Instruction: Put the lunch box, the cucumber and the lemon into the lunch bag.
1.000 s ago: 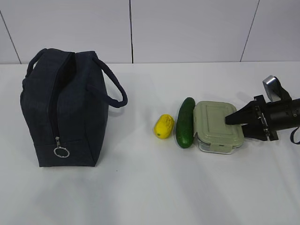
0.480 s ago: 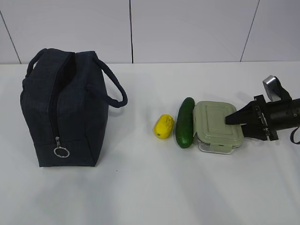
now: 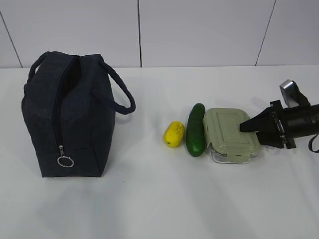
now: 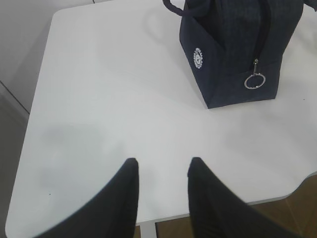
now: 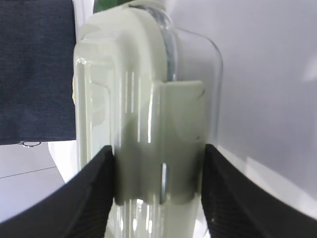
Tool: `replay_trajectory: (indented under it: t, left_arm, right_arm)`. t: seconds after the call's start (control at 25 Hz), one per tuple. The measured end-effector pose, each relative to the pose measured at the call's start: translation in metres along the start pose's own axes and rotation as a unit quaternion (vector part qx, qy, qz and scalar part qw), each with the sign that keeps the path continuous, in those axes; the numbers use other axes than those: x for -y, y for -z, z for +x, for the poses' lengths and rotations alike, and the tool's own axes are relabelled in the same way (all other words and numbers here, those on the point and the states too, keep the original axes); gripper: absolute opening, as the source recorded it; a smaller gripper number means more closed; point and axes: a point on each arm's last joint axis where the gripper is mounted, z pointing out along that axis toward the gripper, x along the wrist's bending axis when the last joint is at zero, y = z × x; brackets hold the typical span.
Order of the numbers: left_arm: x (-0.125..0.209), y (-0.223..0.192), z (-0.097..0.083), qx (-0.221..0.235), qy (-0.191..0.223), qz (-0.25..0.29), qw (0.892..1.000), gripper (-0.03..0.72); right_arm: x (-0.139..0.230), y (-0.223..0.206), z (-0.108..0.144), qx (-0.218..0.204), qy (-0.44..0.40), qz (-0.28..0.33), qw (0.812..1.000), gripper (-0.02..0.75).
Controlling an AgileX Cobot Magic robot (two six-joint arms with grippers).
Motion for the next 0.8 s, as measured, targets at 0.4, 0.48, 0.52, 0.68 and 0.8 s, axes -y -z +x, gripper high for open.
replay_trajectory:
  t: [0.4,0.48,0.52,0.68,0.8]
  left_arm:
    - [0.0000,0.0000,0.0000,0.000,0.000,0.000,1.000,0.245]
    - [0.0000,0.0000,0.0000,0.000,0.000,0.000,1.000,0.245]
    - [0.0000,0.0000,0.0000,0.000,0.000,0.000,1.000,0.245]
    - [0.0000,0.0000,0.0000,0.000,0.000,0.000,1.000,0.245]
    - [0.0000,0.0000,0.0000,0.000,0.000,0.000,1.000,0.245]
  right_arm:
    - [-0.0002,0.0000,0.0001,0.000,0.000,-0.001,1.000,0.378]
    - [-0.0002,0.0000,0.0001,0.000,0.000,-0.001,1.000,0.375]
    - [-0.0002,0.0000,0.0001,0.000,0.000,-0.001,1.000,0.375]
    - [-0.0002,0.0000,0.0001,0.000,0.000,-0.001,1.000,0.375]
    - [-0.0002,0.0008,0.0012,0.001,0.003,0.000,1.000,0.372]
